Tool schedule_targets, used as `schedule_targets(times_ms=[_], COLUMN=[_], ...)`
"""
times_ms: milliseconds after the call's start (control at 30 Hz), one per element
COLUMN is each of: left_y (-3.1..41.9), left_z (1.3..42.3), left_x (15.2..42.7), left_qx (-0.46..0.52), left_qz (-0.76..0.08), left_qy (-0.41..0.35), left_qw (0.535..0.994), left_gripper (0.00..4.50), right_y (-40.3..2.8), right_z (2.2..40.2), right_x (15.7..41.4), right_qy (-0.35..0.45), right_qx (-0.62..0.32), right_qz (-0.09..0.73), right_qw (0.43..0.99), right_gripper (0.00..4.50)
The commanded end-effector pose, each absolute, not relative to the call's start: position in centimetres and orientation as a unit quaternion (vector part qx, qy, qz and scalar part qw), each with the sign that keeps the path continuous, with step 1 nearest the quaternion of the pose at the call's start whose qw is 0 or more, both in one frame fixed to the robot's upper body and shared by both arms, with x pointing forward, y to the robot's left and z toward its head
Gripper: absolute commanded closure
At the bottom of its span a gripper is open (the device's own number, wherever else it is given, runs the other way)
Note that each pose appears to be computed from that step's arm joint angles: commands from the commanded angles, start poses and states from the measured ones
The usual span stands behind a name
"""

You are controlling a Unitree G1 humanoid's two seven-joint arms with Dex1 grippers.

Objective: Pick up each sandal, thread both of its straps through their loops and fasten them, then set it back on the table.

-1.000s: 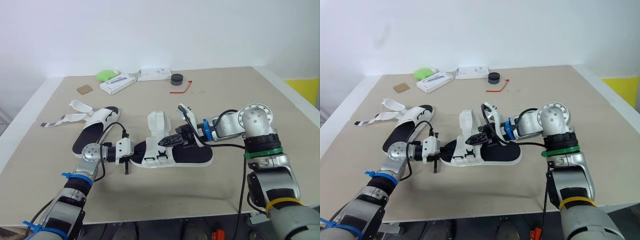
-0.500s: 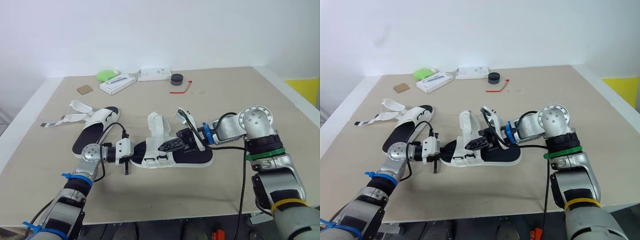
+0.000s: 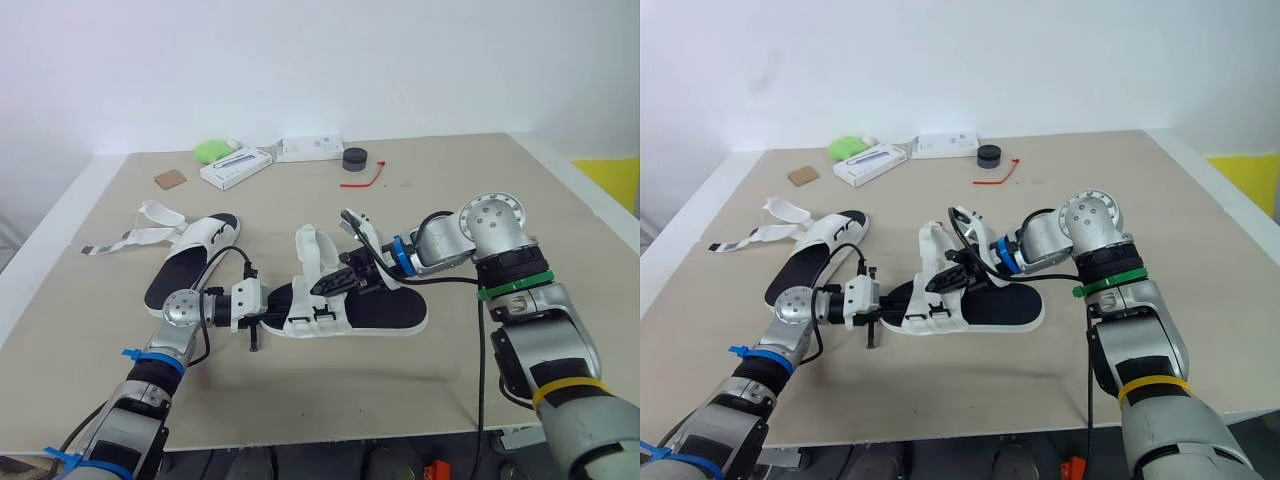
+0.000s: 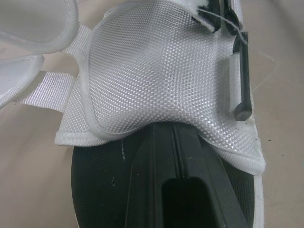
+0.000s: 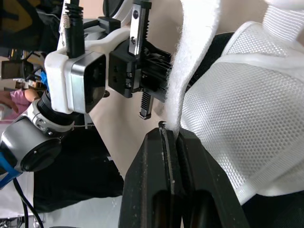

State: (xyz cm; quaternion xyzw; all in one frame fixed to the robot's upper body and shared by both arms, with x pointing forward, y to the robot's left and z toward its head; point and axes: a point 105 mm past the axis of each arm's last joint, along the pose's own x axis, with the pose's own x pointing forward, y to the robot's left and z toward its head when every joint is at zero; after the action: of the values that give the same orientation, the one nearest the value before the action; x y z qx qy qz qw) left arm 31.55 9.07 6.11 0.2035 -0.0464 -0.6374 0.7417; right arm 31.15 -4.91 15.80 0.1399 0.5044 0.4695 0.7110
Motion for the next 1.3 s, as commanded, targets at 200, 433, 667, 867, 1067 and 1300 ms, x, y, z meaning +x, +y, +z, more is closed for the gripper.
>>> schedule_targets(times_ms=[200, 433, 667, 867, 1067, 1300], left_y=[10.2, 10.2, 10.2, 10.3, 10.1, 9.9], left_z=[-4.6, -4.7, -4.6, -4.7, -4.7, -4.8], left_x=[25.0, 25.0, 25.1, 25.1, 25.1, 25.0], left_qx=[0.156, 0.153, 0.152, 0.153, 0.152, 0.148], left_qz=[-0.688, -0.687, -0.684, -0.684, -0.684, -0.684], left_qy=[0.186, 0.186, 0.186, 0.188, 0.187, 0.186], left_qw=[0.684, 0.685, 0.689, 0.688, 0.688, 0.690], left_gripper=[4.50, 4.50, 4.50, 4.50, 4.50, 4.50], right_y=[-4.5, -4.6, -5.4, -5.5, -5.2, -4.7], right_z=[18.8, 18.8, 16.5, 18.2, 19.0, 18.9], right_x=[31.2, 31.2, 31.2, 32.4, 32.8, 32.0], right_qy=[0.488, 0.503, 0.525, 0.506, 0.499, 0.501], right_qx=[0.160, 0.172, 0.181, 0.196, 0.195, 0.193], right_qz=[0.496, 0.490, 0.459, 0.454, 0.454, 0.474], right_qw=[0.700, 0.691, 0.693, 0.706, 0.712, 0.698], right_gripper=[4.28, 4.28, 4.28, 4.28, 4.28, 4.28])
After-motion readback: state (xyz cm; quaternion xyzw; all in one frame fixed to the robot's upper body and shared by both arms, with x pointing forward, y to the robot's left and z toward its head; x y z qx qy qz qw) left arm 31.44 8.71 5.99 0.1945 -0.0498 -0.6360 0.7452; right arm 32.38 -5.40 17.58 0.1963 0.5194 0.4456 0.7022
